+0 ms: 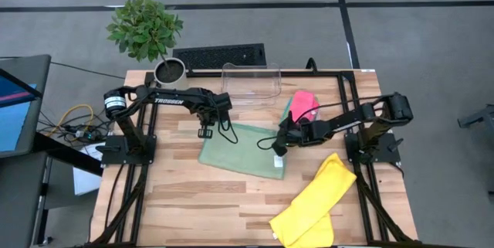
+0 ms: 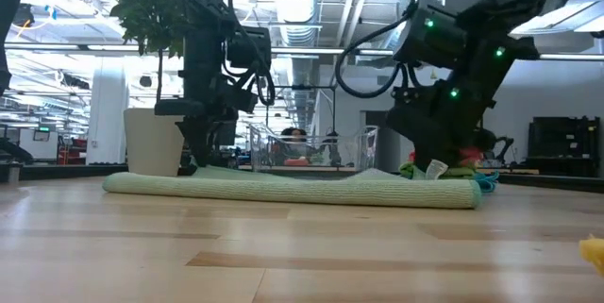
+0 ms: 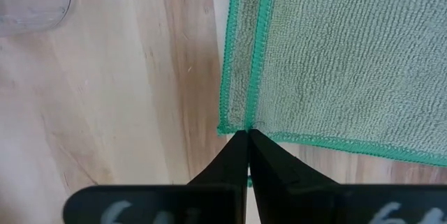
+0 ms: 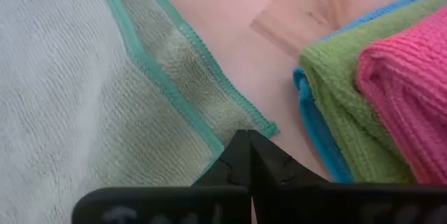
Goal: Fold microfiber towels
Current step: Fold the light green microfiber towel
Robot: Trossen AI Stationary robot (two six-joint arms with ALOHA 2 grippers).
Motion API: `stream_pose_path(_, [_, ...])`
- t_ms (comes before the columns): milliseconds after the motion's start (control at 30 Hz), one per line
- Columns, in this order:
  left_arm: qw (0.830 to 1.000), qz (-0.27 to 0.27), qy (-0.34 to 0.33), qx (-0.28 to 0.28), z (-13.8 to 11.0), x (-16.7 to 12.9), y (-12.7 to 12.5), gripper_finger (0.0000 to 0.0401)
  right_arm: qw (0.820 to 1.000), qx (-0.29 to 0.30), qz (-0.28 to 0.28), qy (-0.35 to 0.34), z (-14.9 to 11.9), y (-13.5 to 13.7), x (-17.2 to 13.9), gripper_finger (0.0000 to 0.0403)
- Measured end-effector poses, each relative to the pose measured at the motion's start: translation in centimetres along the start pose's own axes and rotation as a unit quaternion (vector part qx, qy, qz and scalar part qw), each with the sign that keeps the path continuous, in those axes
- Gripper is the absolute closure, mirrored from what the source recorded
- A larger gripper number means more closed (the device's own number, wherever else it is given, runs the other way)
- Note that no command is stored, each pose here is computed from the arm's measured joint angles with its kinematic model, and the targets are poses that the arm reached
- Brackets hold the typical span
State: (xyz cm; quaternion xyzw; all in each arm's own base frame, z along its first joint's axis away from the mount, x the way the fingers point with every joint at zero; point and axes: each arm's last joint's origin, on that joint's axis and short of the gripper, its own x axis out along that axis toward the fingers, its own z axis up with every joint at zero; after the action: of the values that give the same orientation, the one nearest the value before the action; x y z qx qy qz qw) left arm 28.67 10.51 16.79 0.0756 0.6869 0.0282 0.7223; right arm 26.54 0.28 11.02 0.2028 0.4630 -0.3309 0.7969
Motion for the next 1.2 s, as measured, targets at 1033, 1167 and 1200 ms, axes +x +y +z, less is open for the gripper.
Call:
stream_pose_path(1033, [0.997, 0.077, 0.010, -0.031, -0.6, 0.2, 2.4, 0.0401, 1.000, -0.018, 0.006, 0.021, -1.2, 0.6, -0.6, 0.0383])
stream_pose_path(1167, [0.998, 0.046, -0.005, -0.044, -0.6, 0.2, 2.5, 0.0401, 0.999, -0.026, 0.012, 0.016, -1.2, 0.6, -1.2, 0.0378])
stream_pose_path(1200, [0.998, 0.042, -0.010, -0.045, -0.6, 0.2, 2.5, 0.0401, 0.999, -0.034, 0.015, 0.016, -1.2, 0.5, -1.5, 0.0377])
